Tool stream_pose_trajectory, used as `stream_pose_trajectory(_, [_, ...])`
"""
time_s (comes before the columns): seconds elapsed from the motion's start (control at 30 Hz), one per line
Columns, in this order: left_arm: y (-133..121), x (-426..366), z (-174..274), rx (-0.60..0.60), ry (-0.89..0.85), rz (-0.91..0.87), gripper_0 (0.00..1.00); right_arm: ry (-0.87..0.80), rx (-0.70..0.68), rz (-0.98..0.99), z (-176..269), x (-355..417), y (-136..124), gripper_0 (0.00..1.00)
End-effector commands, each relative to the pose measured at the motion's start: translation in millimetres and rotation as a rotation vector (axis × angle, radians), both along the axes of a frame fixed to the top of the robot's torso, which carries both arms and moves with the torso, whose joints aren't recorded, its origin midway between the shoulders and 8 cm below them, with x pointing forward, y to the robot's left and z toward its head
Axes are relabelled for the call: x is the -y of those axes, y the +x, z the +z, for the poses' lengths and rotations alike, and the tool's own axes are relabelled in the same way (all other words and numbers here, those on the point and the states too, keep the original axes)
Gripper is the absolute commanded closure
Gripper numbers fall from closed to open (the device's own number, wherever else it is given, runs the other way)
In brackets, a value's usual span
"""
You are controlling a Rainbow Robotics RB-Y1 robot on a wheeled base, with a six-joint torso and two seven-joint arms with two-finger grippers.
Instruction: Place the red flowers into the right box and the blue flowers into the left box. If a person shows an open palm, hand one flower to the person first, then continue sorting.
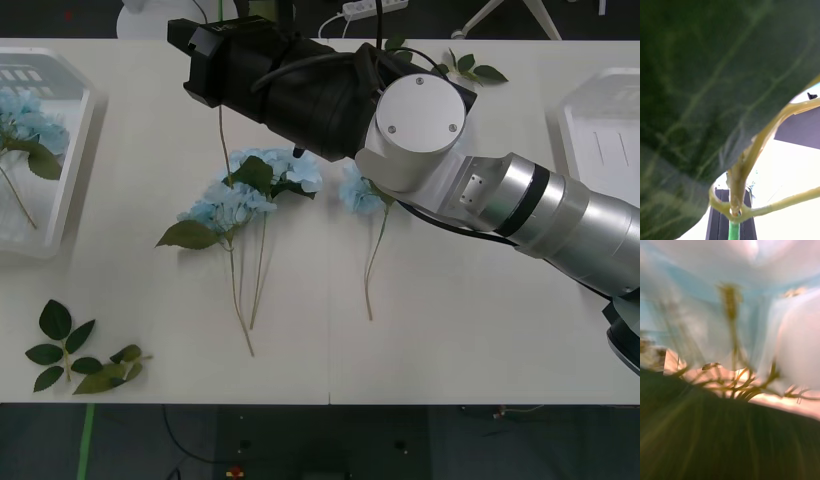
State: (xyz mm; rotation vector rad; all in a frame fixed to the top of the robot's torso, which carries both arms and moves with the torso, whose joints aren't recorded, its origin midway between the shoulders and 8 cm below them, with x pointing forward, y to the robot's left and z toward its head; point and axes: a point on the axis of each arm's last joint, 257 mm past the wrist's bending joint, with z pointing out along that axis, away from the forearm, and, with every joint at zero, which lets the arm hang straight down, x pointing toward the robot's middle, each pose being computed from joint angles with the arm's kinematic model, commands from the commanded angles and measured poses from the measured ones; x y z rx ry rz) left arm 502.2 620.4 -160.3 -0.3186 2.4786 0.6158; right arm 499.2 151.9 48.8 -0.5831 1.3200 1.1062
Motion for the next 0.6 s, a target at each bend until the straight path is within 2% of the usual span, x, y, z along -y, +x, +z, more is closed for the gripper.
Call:
stream_pose_trajectory(0.03, [-2, -13, 24, 0.009, 0.103, -0.079, 0.15, 0.008, 0.077, 0.017, 27, -23, -15, 1.0])
stream_pose_trajectory(0.1, [-1, -10, 17, 0.016, 0.114, -0.107, 0.0, 0.005, 0.078, 0.018, 26, -24, -16, 1.0])
stream_pose_trajectory(0.27, [-2, 7, 18, 0.069, 0.112, -0.174, 0.0, 0.005, 0.077, 0.015, 25, -22, -15, 1.0])
stream_pose_trajectory(0.37, [-5, 49, 22, 0.149, 0.027, -0.266, 0.0, 0.003, 0.076, 0.017, 24, -23, -15, 1.0])
stream_pose_trajectory(0.5, [-17, 104, 30, 0.268, -0.137, -0.356, 0.0, 0.003, 0.077, 0.017, 24, -23, -15, 1.0])
stream_pose_trajectory(0.6, [-34, 159, 43, 0.338, -0.326, -0.43, 0.0, 0.003, 0.079, 0.018, 25, -24, -16, 1.0])
